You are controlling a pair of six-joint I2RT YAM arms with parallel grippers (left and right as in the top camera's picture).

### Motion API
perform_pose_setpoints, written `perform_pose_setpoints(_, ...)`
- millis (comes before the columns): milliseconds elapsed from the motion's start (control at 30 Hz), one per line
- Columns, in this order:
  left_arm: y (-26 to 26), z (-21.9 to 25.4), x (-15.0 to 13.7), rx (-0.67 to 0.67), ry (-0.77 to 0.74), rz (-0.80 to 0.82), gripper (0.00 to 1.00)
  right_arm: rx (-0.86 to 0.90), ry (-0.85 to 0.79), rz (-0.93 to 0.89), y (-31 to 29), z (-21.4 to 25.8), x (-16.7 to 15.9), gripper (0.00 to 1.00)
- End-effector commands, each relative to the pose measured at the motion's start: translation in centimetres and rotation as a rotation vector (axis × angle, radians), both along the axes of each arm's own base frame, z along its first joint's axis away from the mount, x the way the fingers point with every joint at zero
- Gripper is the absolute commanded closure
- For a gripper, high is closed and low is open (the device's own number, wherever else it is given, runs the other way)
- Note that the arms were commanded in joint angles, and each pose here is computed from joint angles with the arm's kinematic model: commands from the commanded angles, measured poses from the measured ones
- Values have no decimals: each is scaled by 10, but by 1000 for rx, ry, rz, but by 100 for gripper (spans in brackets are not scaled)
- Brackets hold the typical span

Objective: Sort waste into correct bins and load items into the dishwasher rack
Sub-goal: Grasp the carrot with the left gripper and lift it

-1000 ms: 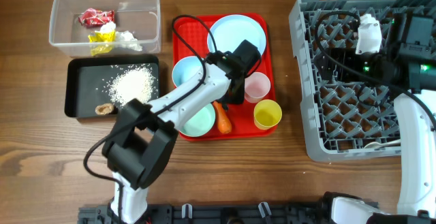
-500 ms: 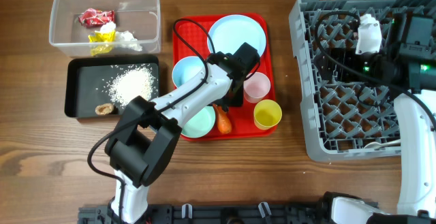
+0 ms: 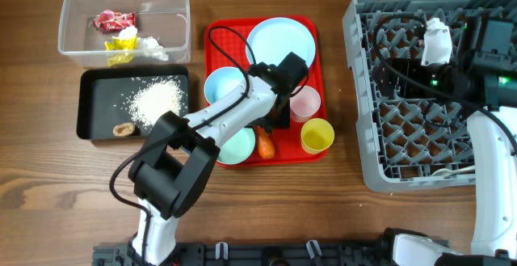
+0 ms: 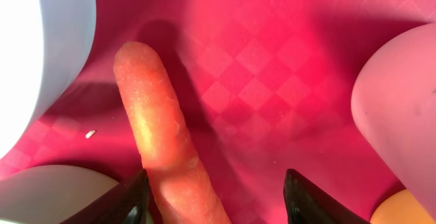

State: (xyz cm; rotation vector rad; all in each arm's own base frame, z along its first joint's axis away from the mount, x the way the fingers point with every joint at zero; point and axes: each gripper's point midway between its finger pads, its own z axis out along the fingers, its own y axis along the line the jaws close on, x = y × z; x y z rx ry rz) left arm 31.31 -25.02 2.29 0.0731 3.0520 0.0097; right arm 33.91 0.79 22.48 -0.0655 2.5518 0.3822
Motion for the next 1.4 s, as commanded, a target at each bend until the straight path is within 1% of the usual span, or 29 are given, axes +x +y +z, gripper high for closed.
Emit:
perform_pose_setpoints(0,2,-12,-4,8,35,11,37,0,11,-7,0,-2,0,0)
perform_pose_setpoints(67,-1,-12,-4,-7,37,-13,40,-1,10,-7,0,-2,1,0)
perform_pose_setpoints(167,-11,-11,-6,-44,44,-82,41,-1,10,-7,0,-2,0,0)
perform_pose_setpoints(300,-15,-11,-7,-52,41,-98,43,-1,10,-6,0,-2,0,0)
perform_pose_setpoints(433,-15,-12,-7,-51,40,-99,56,-1,9,-6,0,-2,1,0)
perform_pose_setpoints(533,-14,-13,-8,-46,47,-98,54,-2,9,-6,0,-2,1,0)
perform_pose_setpoints(667,-11,-13,-12,-34,62,-97,45,-8,10,-10,-1,-3,1,0)
perform_pose_setpoints(867,-3,-14,-21,-5,103,-84,35,-7,9,-10,-1,-2,1,0)
perform_pose_setpoints(1033,-9,-15,-29,-31,141,-86,34,-8,10,-10,-1,-3,1,0)
perform_pose_setpoints(1167,-12,-22,-33,-23,150,-98,35,-8,10,-9,-1,-3,1,0)
perform_pose_setpoints(1367,-14,-23,-30,-30,141,-101,37,-7,9,-10,-1,-2,1,1)
